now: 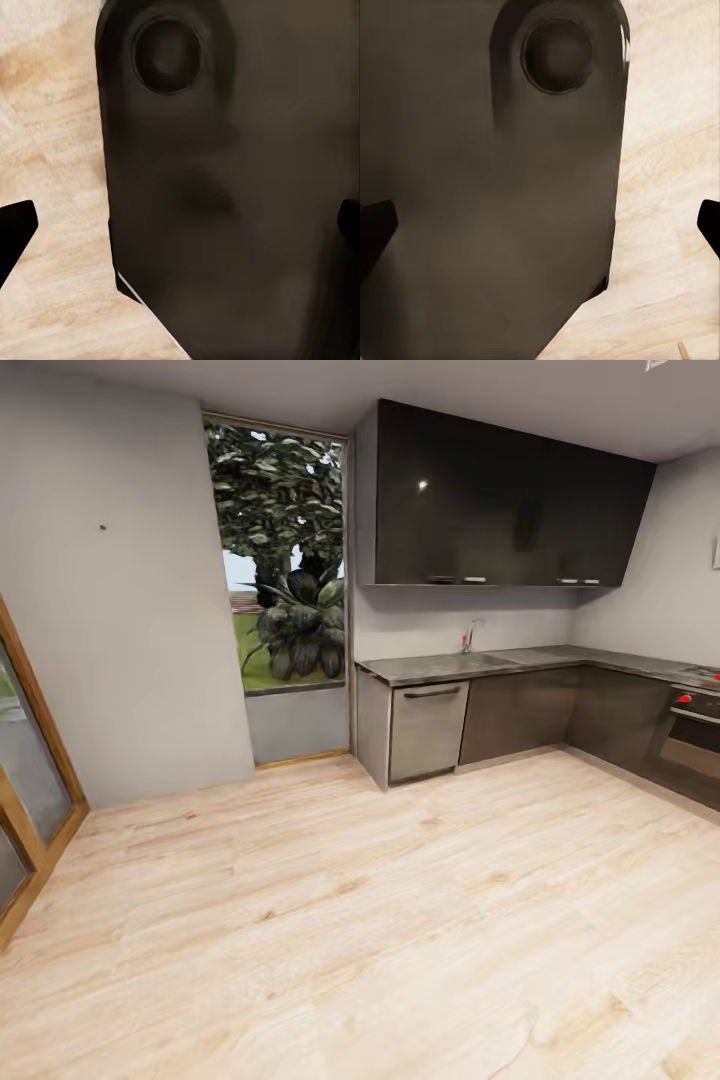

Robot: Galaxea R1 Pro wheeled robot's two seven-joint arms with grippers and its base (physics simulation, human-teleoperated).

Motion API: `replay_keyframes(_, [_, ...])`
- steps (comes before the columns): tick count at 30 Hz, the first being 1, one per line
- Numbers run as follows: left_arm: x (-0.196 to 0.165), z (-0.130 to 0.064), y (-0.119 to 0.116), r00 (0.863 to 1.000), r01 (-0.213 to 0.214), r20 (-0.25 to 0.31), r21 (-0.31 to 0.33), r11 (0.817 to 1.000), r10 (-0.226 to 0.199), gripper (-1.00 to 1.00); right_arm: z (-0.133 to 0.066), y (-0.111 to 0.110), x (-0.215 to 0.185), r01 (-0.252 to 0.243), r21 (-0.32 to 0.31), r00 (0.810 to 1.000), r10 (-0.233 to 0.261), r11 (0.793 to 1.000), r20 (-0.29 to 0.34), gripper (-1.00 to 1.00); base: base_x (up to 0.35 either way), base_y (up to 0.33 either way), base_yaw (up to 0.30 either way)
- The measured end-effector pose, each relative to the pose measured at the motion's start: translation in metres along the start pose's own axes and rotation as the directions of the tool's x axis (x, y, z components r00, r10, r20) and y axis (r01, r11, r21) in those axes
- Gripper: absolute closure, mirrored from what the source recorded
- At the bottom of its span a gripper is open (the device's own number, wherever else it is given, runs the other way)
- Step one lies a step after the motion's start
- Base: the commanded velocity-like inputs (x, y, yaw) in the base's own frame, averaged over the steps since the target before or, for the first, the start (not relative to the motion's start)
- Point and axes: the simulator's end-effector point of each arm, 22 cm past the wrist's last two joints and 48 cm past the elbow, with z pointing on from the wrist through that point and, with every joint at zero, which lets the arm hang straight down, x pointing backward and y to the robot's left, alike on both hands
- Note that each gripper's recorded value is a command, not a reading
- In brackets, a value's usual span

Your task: Put the three can of soda from the living room inside the tash can in the kitchen.

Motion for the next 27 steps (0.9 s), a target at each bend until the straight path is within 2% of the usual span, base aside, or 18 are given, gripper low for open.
replay_keyframes(4, [-0.025, -0.001, -0.018, 0.999, -0.003, 0.054, 0.023, 1.0, 0.002, -1.0, 0.0, 0.0, 0.001, -0.008, 0.009, 1.0, 0.008, 1.0, -0.003, -1.0, 0.0, 0.0, 0.0])
replay_keyframes(8, [-0.03, -0.001, -0.018, 0.997, -0.003, 0.077, 0.024, 1.0, 0.001, -1.0, 0.0, 0.0, 0.001, -0.008, 0.009, 1.0, 0.008, 1.0, -0.003, -1.0, 0.0, 0.0, 0.0])
replay_keyframes(24, [-0.03, -0.001, -0.018, 0.997, -0.003, 0.078, 0.024, 1.0, 0.001, -1.0, 0.0, 0.0, 0.001, -0.008, 0.009, 1.0, 0.008, 1.0, -0.003, -1.0, 0.0, 0.0, -0.003])
replay_keyframes(27, [-0.036, -0.002, -0.022, 0.995, -0.008, 0.097, 0.029, 1.0, 0.005, -1.0, 0.0, 0.001, 0.0, -0.005, 0.0, 1.0, 0.005, 1.0, -0.002, -1.0, 0.0, 0.0, -0.151])
